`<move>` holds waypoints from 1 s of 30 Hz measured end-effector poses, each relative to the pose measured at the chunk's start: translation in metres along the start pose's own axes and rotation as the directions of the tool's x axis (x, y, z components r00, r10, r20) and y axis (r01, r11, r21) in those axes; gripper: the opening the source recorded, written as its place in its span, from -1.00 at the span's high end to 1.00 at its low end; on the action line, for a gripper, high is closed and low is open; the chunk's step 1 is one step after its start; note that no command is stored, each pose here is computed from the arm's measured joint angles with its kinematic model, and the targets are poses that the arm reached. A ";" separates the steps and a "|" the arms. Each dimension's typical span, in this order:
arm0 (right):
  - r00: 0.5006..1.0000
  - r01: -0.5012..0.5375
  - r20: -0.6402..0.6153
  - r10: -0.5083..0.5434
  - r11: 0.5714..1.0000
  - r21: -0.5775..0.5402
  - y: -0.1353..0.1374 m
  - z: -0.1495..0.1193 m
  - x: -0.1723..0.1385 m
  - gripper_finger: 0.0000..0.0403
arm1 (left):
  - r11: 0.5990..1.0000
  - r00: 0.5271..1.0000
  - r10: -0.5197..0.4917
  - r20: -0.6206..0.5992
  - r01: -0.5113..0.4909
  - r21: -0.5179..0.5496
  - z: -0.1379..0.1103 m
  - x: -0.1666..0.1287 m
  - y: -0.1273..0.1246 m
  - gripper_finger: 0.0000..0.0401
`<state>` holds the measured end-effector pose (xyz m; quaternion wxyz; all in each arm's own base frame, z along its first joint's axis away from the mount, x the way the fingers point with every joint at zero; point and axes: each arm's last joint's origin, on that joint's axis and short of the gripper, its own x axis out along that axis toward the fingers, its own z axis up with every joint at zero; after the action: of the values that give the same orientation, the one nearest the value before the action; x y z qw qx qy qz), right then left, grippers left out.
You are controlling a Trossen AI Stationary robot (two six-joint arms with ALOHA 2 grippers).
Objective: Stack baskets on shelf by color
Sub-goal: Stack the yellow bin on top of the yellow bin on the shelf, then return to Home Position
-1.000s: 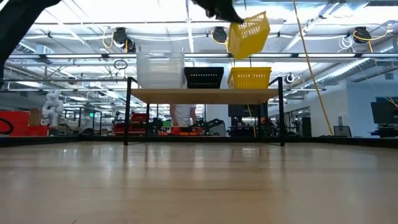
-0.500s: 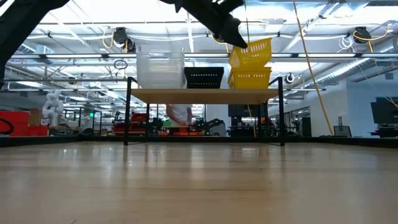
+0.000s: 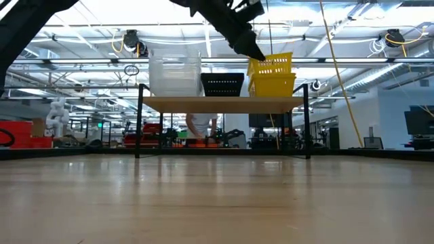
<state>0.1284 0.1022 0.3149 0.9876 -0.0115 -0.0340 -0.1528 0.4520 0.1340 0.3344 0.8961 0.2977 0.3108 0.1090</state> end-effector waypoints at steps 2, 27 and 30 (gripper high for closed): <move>1.000 0.000 0.001 0.000 1.000 -0.003 0.000 0.000 0.000 0.57 | 1.000 1.000 -0.005 0.002 0.005 0.003 -0.001 0.001 0.000 0.96; 1.000 0.000 0.001 0.000 0.999 -0.037 0.000 0.000 0.000 0.57 | 0.962 0.997 -0.065 0.046 0.075 -0.264 0.021 -0.019 -0.019 0.58; 1.000 0.003 0.005 -0.003 0.998 -0.064 0.000 0.001 0.000 0.57 | 0.961 0.997 -0.030 0.070 0.048 -0.274 0.036 -0.053 -0.014 0.58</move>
<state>0.1286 0.1018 0.3158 0.9864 -0.0434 -0.0315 -0.1554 0.4326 0.0863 0.3746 0.9404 0.1675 0.2688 0.1237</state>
